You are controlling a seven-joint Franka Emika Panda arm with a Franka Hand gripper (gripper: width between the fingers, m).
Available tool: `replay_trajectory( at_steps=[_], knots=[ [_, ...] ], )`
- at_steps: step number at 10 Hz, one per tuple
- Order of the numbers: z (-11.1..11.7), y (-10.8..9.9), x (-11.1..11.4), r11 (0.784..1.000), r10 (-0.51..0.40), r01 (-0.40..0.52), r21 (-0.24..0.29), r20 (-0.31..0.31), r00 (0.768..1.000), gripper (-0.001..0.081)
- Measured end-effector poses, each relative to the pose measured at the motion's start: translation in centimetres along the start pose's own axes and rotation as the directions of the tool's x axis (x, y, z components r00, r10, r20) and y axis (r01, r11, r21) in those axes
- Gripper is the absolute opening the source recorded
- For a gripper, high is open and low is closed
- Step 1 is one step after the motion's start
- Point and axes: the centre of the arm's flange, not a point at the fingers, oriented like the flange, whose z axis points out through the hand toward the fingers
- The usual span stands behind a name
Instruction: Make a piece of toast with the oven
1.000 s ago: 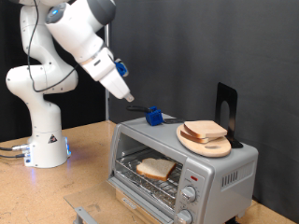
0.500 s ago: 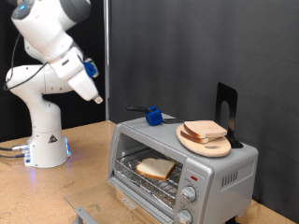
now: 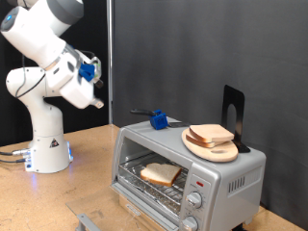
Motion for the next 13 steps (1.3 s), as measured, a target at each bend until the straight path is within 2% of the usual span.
replay_trajectory(
  at_steps=[1,2,3,4,5,6,7,8,9,11,13],
  knots=[
    [-0.6,1.6,-0.1,0.992,0.126,-0.126,-0.028,0.011,0.992,0.0808],
    [-0.8,2.6,0.5,0.974,0.223,-0.222,-0.038,0.039,0.974,0.0808],
    [-0.7,2.5,0.5,0.983,0.18,-0.179,-0.032,0.034,0.983,0.0808],
    [-0.4,2.1,-0.2,0.979,0.204,-0.202,-0.027,0.123,0.971,0.0808],
    [-0.5,1.7,-0.6,0.96,0.28,-0.28,-0.03,0.213,0.936,0.0808],
    [-0.8,1.8,-0.5,0.925,0.374,-0.379,-0.036,0.271,0.887,0.0808],
    [-1.0,2.8,-0.1,0.887,0.452,-0.46,-0.044,0.289,0.844,0.0808],
    [-1.3,4.3,0.4,0.863,0.496,-0.504,-0.042,0.265,0.827,0.0808],
    [-1.5,6.3,1.0,0.848,0.526,-0.529,-0.045,0.199,0.827,0.0808],
    [-1.6,9.8,1.5,0.837,0.548,-0.544,-0.062,0.088,0.832,0.0808],
    [-1.4,12.8,1.5,0.835,0.55,-0.547,-0.064,0.048,0.834,0.0808]
  ],
)
